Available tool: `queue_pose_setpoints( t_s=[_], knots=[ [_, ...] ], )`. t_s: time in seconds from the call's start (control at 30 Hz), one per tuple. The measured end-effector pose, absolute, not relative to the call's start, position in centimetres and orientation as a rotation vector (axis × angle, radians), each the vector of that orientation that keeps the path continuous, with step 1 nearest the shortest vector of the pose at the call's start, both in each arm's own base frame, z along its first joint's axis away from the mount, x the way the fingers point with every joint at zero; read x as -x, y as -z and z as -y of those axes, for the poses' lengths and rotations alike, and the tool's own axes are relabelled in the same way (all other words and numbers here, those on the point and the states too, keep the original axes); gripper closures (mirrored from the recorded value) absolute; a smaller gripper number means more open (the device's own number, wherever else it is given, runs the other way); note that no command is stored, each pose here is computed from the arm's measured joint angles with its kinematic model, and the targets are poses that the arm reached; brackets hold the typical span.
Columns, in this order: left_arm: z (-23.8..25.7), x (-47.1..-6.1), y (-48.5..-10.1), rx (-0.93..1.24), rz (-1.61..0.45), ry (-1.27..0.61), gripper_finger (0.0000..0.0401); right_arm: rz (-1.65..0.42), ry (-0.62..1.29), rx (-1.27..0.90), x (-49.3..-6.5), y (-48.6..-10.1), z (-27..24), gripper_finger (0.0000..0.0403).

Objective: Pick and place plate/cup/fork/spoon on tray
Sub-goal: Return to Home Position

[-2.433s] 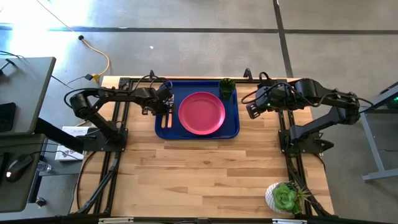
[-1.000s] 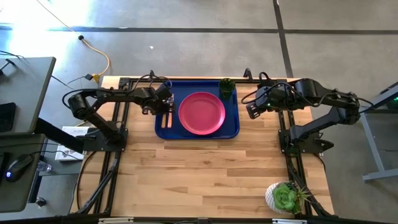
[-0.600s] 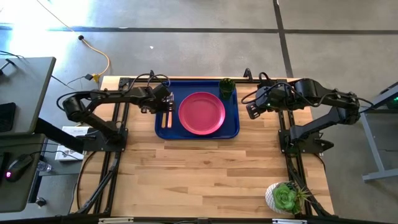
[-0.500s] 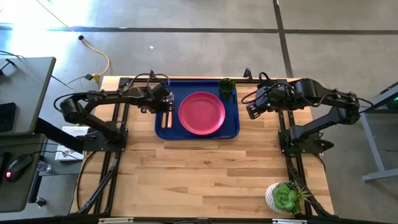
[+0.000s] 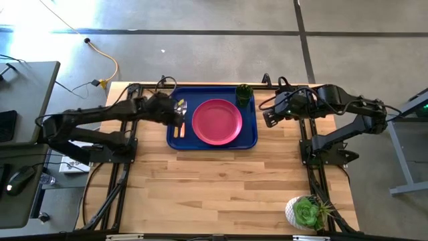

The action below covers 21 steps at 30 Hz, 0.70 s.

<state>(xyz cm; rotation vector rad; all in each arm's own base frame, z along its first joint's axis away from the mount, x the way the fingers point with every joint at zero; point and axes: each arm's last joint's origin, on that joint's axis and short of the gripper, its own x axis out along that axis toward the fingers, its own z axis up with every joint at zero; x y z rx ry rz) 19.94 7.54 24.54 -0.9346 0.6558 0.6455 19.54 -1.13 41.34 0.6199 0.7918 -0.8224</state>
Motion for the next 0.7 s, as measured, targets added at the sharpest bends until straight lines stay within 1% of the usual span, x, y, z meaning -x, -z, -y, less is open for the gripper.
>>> queue_pose_setpoints(
  t_s=[0.3, 0.47, 0.7],
  knots=[
    [-3.1, -19.1, -28.4, 0.657, -0.504, -0.307, 0.0297, -0.733, 0.796, -0.645, -20.1, -41.6, 1.0, 0.0289],
    [-1.5, -18.7, -29.5, 0.526, -0.444, -0.200, 0.0297, -0.710, 0.759, -0.647, -21.0, -41.6, 0.5, 0.0289],
    [0.0, -18.2, -30.7, 0.382, -0.367, -0.084, 0.0297, -0.755, 0.756, -0.641, -22.8, -40.5, -0.5, 0.0289]
  ],
)
